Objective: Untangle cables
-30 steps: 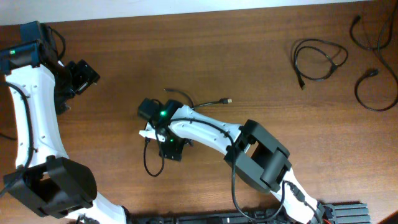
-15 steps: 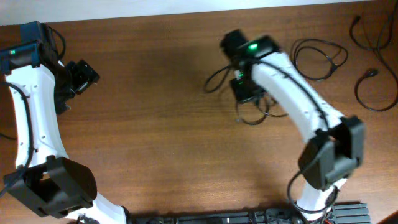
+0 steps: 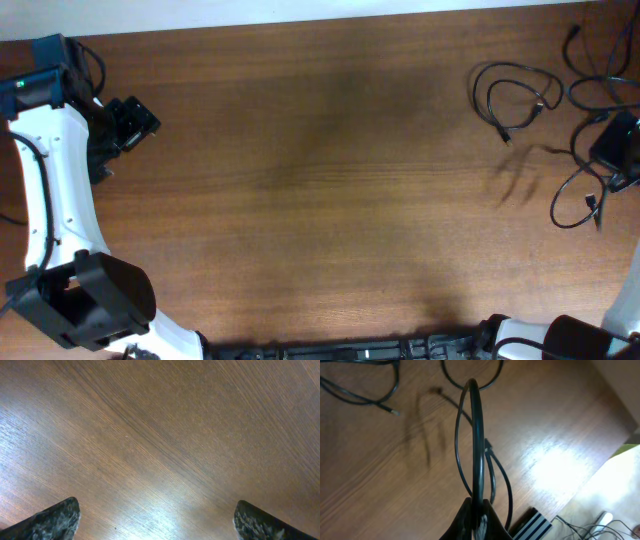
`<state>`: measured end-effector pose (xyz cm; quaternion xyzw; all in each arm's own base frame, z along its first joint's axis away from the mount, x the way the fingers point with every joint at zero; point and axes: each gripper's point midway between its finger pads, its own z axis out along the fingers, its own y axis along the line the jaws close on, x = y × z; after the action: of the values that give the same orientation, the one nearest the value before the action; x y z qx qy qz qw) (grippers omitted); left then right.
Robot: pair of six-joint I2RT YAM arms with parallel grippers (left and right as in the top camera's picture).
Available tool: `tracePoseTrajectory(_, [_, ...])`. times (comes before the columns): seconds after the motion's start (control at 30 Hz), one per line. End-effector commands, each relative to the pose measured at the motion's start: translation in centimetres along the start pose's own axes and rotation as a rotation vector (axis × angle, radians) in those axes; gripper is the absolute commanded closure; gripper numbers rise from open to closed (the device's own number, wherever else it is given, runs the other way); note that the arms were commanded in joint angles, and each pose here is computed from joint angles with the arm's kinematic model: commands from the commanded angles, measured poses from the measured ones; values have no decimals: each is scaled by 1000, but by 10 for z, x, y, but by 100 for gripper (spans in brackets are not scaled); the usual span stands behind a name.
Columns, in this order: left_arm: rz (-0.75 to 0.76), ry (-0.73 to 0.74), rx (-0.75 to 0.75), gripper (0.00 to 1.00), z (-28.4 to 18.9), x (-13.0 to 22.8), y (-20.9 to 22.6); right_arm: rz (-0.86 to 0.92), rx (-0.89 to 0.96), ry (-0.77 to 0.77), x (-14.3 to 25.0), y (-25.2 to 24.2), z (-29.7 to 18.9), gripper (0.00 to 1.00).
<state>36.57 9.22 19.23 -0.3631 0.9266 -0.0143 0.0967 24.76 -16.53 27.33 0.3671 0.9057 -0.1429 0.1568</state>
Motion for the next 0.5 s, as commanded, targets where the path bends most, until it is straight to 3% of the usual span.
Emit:
tracePoseTrajectory(0.0, [-15,-34,22,1,-14,-1,0,154,238,-104,-14,-44,-9,96])
tracePoseTrajectory(0.17, [-15,-34,22,1,-14,-1,0,135,229,-19,8,-44,-11,96])
tracePoseTrajectory(0.27, [-15,-34,22,1,-14,-1,0,260,393,-94,13,-78,-30,96])
tracePoseTrajectory(0.37, [-15,-34,22,1,-14,-1,0,287,373,-102,16,-78,-34,96])
tracePoseTrajectory(0.47, [-15,-34,22,1,-14,-1,0,227,274,6,20,-53,-14,96])
